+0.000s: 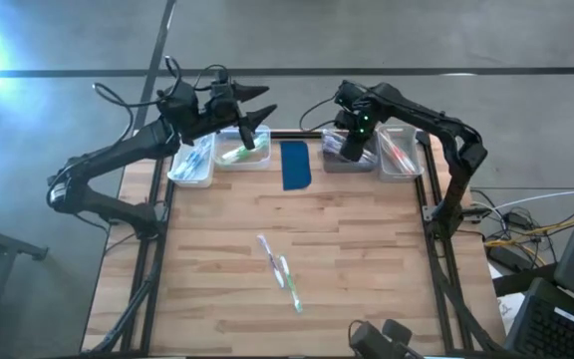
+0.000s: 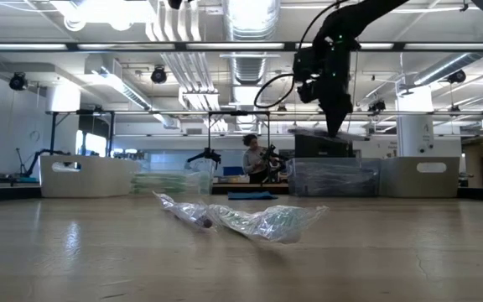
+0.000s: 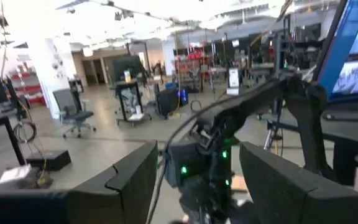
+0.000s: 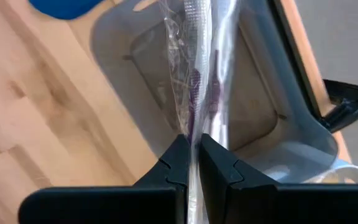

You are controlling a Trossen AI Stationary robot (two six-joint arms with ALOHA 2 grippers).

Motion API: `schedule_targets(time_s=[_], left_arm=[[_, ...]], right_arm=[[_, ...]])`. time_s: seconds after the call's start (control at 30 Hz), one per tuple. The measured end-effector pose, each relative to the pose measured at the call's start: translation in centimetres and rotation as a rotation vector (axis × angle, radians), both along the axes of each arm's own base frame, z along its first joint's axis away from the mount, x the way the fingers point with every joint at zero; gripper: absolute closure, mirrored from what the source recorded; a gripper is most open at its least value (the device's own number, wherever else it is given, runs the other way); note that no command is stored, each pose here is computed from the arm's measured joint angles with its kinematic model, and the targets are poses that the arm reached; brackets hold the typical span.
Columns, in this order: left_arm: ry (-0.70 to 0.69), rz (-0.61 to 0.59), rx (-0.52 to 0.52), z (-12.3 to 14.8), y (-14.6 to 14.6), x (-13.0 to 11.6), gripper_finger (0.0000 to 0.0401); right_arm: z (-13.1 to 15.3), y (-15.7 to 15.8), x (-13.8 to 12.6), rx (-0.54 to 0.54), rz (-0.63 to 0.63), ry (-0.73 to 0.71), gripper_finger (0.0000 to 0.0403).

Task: Pick & Place Toothbrushes
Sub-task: Put the purple toothbrush into the black bin

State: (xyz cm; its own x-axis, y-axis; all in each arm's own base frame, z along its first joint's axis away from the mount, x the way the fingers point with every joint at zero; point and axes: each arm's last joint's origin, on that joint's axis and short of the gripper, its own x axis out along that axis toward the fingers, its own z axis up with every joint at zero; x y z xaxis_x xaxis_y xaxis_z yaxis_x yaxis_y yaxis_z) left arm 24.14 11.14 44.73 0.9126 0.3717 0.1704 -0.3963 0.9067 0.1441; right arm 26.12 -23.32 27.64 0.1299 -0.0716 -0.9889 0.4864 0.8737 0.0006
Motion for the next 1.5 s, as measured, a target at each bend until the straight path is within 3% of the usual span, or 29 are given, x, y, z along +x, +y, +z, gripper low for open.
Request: schedule_targets(time_s=[0.33, 1.2, 1.5], left_arm=[[0.023, -0.002, -0.028, -0.3, 0.0, 0.1, 0.0169], [0.014, -0.006, -0.043, -0.3, 0.0, 0.1, 0.0169], [0.011, -0.007, -0.049, -0.3, 0.0, 0.1, 0.0169]], right_arm=[[-0.8, -1.4, 0.0, -0.024, -0.029, -0.011, 0.039], [-7.0, -4.2, 0.4, 0.102, -0.067, 0.101, 0.039], [-7.6, -4.7, 0.1, 0.111, -0.064, 0.109, 0.039]])
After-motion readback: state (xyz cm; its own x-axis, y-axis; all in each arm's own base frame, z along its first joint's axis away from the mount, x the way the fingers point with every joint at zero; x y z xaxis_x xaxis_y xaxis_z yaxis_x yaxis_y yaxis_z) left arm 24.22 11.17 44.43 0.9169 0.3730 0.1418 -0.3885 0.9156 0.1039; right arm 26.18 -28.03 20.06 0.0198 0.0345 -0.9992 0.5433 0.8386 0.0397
